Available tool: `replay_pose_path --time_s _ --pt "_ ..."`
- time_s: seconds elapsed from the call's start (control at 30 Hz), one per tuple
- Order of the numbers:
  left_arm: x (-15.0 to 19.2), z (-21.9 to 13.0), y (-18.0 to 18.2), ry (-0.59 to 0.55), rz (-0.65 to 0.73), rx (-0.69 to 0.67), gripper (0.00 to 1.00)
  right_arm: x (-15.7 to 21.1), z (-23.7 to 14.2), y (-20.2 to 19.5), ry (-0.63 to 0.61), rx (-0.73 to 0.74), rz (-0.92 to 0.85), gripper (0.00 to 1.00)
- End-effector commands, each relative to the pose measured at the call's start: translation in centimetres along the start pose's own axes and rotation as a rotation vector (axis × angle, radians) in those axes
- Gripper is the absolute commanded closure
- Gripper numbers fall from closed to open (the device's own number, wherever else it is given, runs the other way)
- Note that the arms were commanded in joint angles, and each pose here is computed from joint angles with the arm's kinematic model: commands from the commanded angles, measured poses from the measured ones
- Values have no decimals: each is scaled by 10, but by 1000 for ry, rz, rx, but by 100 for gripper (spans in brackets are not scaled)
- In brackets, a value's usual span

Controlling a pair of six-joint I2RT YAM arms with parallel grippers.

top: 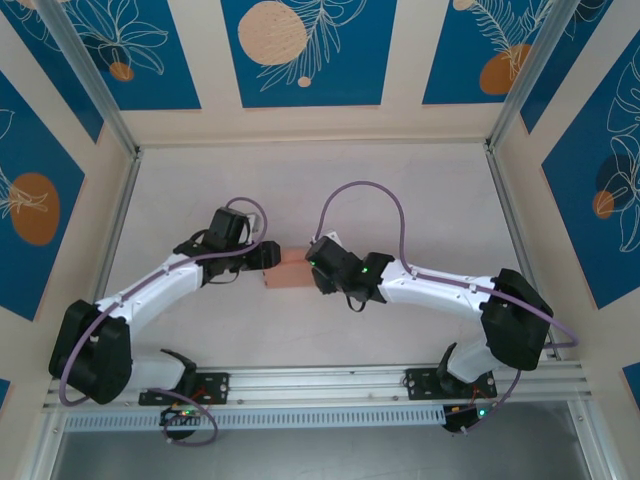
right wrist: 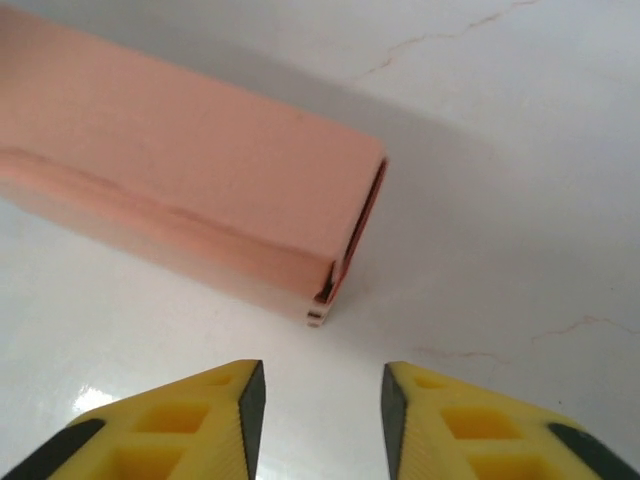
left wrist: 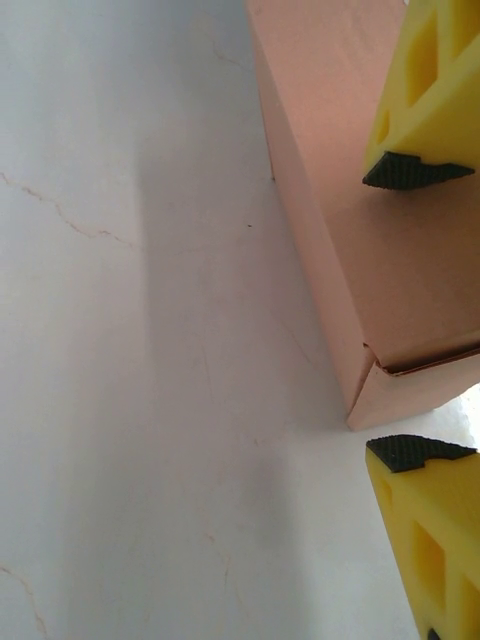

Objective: Fold the paper box

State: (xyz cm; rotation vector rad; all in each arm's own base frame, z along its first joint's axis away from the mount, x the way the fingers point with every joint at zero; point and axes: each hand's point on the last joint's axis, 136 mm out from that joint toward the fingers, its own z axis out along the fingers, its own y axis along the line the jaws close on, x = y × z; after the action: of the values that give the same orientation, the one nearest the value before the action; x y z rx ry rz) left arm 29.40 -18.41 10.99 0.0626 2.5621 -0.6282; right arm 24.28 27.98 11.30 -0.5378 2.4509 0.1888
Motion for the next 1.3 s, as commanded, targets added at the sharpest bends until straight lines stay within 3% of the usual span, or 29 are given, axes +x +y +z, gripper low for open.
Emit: replay_pose_path --time_s 0.0,0.13,0.37,0.5,0.67,0.83,1.07,1.17,1.27 --pt "47 13 34 138 -26 -129 35 -11 -22 16 0 -65 1 57" --pt "48 8 35 107 -34 -124 34 -16 -39 18 -1 -90 89 53" --pt "48 0 29 44 -46 -86 34 -30 -41 1 -16 -92 425 42" --pt "54 3 31 50 -58 -82 34 -36 -30 0 0 -152 496 40" --pt "55 5 31 53 -51 -83 34 -47 -16 9 23 -338 564 40" --pt "56 7 32 56 -51 -86 36 -50 -5 9 64 -405 577 42" --pt "64 11 36 67 -72 -92 42 -2 31 10 210 -390 599 56" --pt "66 11 40 70 -78 -105 52 17 43 6 232 -392 631 69" --pt "72 13 43 79 -96 -108 62 30 51 1 244 -391 657 73"
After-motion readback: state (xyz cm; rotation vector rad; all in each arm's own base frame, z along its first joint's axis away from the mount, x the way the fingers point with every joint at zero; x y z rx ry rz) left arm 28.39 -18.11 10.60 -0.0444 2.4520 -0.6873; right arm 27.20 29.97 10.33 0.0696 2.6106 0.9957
